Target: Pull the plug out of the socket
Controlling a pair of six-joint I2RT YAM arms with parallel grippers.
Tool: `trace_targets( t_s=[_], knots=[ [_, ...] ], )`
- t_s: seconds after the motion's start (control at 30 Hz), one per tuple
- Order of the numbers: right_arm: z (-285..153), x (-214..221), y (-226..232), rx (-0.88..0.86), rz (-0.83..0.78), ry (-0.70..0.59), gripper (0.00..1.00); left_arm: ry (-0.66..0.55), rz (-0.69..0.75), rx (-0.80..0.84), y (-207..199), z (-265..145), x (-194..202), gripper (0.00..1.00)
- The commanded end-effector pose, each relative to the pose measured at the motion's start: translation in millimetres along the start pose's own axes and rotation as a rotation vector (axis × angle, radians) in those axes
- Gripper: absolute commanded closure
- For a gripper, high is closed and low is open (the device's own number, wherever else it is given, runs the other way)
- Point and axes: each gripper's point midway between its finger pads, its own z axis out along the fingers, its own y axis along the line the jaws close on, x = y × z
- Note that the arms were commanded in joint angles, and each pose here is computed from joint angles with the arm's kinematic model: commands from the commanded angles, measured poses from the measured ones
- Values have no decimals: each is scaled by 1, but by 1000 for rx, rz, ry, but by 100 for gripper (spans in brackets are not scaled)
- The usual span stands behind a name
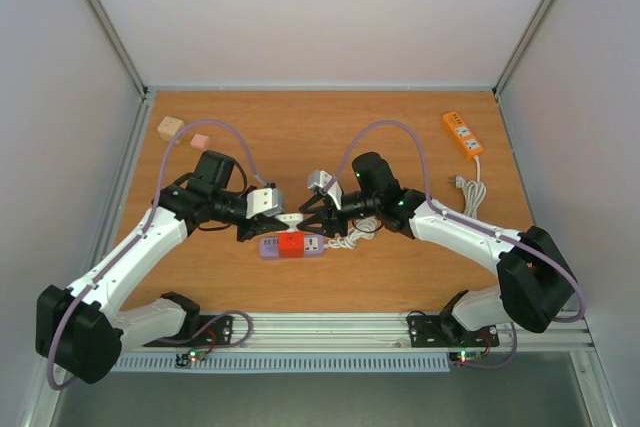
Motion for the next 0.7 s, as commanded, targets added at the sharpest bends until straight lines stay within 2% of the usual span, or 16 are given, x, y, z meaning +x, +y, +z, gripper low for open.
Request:
trace_targets(
  t_s=[0.0,0.3,0.4,0.5,0.67],
  knots=[
    [-6,-11,9,-30,16,-11,56,-39,26,35,-7,-3,-10,99],
    [-4,-12,16,-80,43,-14,67,-50,23,46,-6,-2,-12,98],
    [-3,-13,15,-82,45,-16,76,-43,17,43,-5,-1,-12,97],
    [-3,-11,15,-82,54,-8,83,-21,12,13,1,-2,-10,92],
    [-4,-11,16,-80,59,-6,88,21,4,-18,4,-4,-3,82]
  ],
)
